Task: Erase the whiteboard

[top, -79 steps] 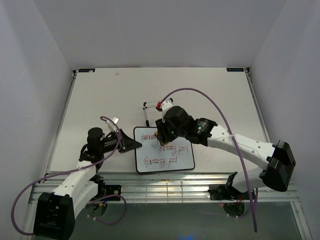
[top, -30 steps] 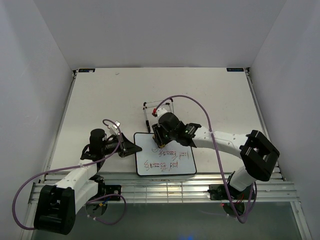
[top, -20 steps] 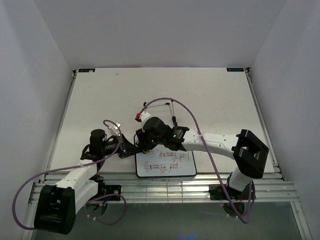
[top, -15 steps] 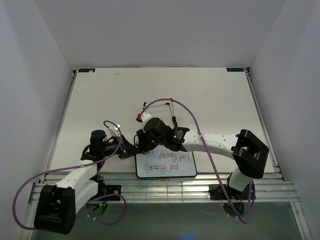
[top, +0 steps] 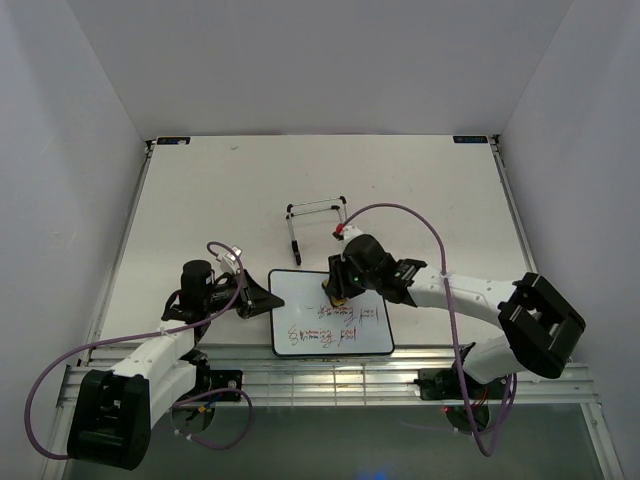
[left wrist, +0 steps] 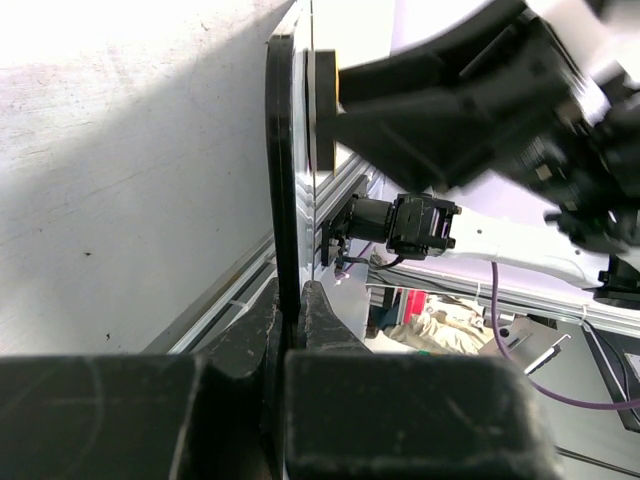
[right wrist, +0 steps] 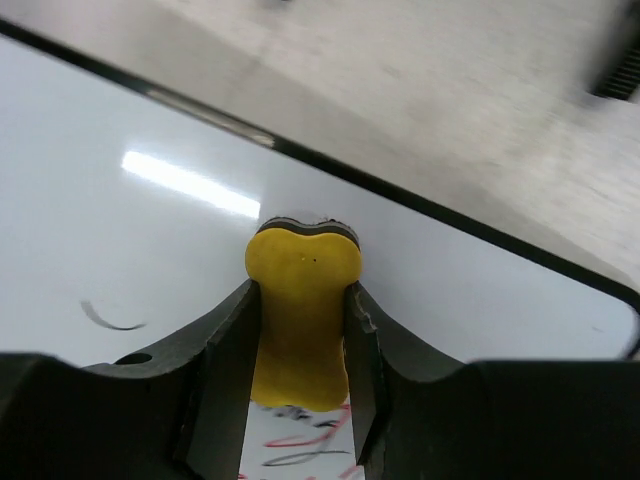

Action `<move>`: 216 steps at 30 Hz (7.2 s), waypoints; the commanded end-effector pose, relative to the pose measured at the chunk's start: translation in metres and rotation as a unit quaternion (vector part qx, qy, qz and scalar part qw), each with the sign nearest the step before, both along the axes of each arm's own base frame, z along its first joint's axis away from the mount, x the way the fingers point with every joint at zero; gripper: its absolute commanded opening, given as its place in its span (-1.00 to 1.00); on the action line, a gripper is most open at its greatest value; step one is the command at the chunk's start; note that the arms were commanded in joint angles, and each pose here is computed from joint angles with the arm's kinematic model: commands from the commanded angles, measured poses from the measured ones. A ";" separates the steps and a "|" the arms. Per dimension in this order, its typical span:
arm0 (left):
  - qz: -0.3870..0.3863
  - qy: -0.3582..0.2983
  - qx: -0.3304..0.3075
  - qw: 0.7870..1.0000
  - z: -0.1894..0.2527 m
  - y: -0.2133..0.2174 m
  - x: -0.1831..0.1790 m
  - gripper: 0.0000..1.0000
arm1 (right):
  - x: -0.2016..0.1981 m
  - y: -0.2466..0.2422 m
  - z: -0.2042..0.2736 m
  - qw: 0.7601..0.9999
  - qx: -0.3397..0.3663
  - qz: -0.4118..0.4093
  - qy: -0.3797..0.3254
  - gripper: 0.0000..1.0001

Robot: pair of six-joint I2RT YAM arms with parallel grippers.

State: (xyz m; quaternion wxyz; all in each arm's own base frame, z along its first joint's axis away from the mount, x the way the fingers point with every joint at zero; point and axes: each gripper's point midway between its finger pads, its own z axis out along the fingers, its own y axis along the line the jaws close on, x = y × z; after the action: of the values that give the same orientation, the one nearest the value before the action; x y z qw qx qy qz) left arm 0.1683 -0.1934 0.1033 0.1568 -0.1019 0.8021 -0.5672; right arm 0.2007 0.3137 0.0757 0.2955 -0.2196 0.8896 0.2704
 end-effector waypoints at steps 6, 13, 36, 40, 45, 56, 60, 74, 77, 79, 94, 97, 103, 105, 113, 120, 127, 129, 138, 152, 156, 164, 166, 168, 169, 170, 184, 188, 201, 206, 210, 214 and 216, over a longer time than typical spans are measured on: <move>-0.030 -0.112 -0.027 0.993 0.040 -0.007 0.010 -1.00 | -0.001 -0.095 -0.063 0.985 -0.132 -0.064 0.087 -0.48; -0.033 -0.112 -0.025 0.993 0.038 -0.007 0.010 -1.00 | -0.011 -0.022 -0.017 0.996 -0.043 0.024 0.069 -0.50; 0.044 -0.091 -0.006 0.995 0.029 0.002 0.026 -1.00 | -0.045 -0.074 -0.052 0.990 -0.061 -0.029 0.122 -0.51; 0.065 -0.085 0.002 0.994 0.026 0.006 0.031 -1.00 | -0.040 -0.112 -0.065 0.984 -0.070 -0.073 0.144 -0.51; 0.064 -0.078 0.005 0.995 0.021 0.008 0.030 -1.00 | -0.028 -0.151 -0.077 0.974 -0.076 -0.129 0.168 -0.52; 0.060 -0.073 0.008 0.996 0.015 0.008 0.026 -1.00 | -0.028 -0.104 -0.032 0.991 -0.001 -0.056 0.120 -0.59; 0.068 -0.069 0.007 0.995 0.014 0.009 0.027 -1.00 | -0.046 -0.053 -0.009 0.994 0.047 -0.003 0.101 -0.62; 0.060 -0.069 0.005 0.996 0.015 0.008 0.024 -1.00 | -0.041 -0.051 -0.024 0.996 -0.002 -0.011 0.090 -0.61; 0.059 -0.072 0.005 0.996 0.015 0.008 0.024 -1.00 | -0.030 -0.102 -0.046 0.990 -0.040 -0.081 0.105 -0.61; 0.060 -0.071 0.005 0.996 0.015 0.008 0.024 -1.00 | -0.023 -0.130 -0.053 0.985 -0.060 -0.124 0.108 -0.61; 0.077 -0.055 0.004 0.995 0.010 0.009 0.024 -1.00 | -0.059 -0.045 0.000 0.994 0.070 0.005 0.085 -0.63; 0.086 -0.047 0.005 0.995 0.007 0.010 0.024 -1.00 | -0.077 -0.013 0.017 0.992 0.085 0.048 0.084 -0.64; 0.089 -0.046 0.005 0.995 0.008 0.010 0.026 -1.00 | -0.112 0.042 0.029 0.990 0.054 0.105 0.078 -0.64; 0.090 -0.047 0.005 0.995 0.008 0.010 0.027 -1.00 | -0.111 0.050 0.028 0.991 0.032 0.106 0.071 -0.64; 0.083 -0.050 0.004 0.995 0.011 0.009 0.027 -1.00 | -0.069 -0.026 -0.023 0.995 -0.083 -0.005 0.055 -0.65; 0.075 -0.051 0.002 0.996 0.013 0.007 0.026 -1.00 | -0.046 -0.118 -0.058 0.983 -0.129 -0.108 0.069 -0.65; 0.073 -0.049 0.002 0.996 0.012 0.006 0.024 -1.00 | -0.047 -0.101 -0.046 0.988 -0.105 -0.083 0.072 -0.67; 0.073 -0.047 0.002 0.996 0.011 0.006 0.024 -1.00 | -0.054 -0.074 -0.035 0.993 -0.083 -0.056 0.067 -0.67; 0.084 -0.047 -0.001 0.995 0.014 0.006 0.025 -1.00 | -0.096 0.047 0.014 0.999 -0.020 0.016 0.039 -0.71; 0.086 -0.047 -0.007 0.995 0.017 0.004 0.023 -1.00 | -0.107 0.105 0.015 0.996 -0.060 0.066 0.015 -0.71; 0.078 -0.048 -0.010 0.996 0.019 0.003 0.021 -1.00 | -0.092 0.070 -0.007 0.995 -0.094 0.034 0.019 -0.72; 0.075 -0.047 -0.011 0.996 0.017 0.002 0.018 -1.00 | -0.059 -0.029 -0.045 0.978 -0.198 -0.057 0.020 -0.73; 0.076 -0.049 -0.011 0.996 0.018 0.003 0.019 -1.00 | -0.057 -0.030 -0.041 0.978 -0.201 -0.057 0.016 -0.74; 0.076 -0.049 -0.011 0.996 0.018 0.003 0.019 -1.00 | -0.061 -0.016 -0.030 0.983 -0.179 -0.040 0.018 -0.74; 0.076 -0.048 -0.011 0.996 0.018 0.003 0.019 -1.00 | -0.067 -0.008 -0.026 0.985 -0.169 -0.023 0.015 -0.74; 0.078 -0.047 -0.011 0.996 0.017 0.003 0.019 -1.00 | -0.075 0.007 -0.020 0.989 -0.143 -0.003 0.022 -0.74; 0.091 -0.041 -0.017 0.995 0.020 0.003 0.020 -1.00 | -0.131 0.104 0.008 0.998 -0.027 0.062 0.002 -0.76; 0.090 -0.041 -0.020 0.995 0.021 0.003 0.019 -1.00 | -0.110 0.095 0.009 0.999 -0.033 0.021 -0.032 -0.77; 0.088 -0.035 -0.022 0.995 0.020 0.003 0.018 -1.00 | -0.072 -0.089 -0.069 0.980 -0.125 -0.155 0.009 -0.79; 0.088 -0.036 -0.023 0.995 0.021 0.002 0.017 -1.00 | -0.068 -0.127 -0.082 0.978 -0.109 -0.177 0.030 -0.79; 0.088 -0.035 -0.023 0.995 0.021 0.002 0.017 -1.00 | -0.071 -0.111 -0.069 0.985 -0.068 -0.154 0.039 -0.81; 0.093 -0.032 -0.023 0.995 0.020 0.003 0.018 -1.00 | -0.079 -0.069 -0.049 0.993 -0.025 -0.108 0.043 -0.81; 0.098 -0.031 -0.024 0.994 0.021 0.003 0.018 -1.00 | -0.089 -0.041 -0.032 0.996 -0.006 -0.079 0.035 -0.80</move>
State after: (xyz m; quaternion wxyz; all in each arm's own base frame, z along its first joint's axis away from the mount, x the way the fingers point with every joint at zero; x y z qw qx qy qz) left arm 0.1822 -0.1854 0.0986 0.2129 -0.1839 0.7906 -0.5439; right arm 0.1534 0.2445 0.0488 0.3463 -0.0688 0.9081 0.2251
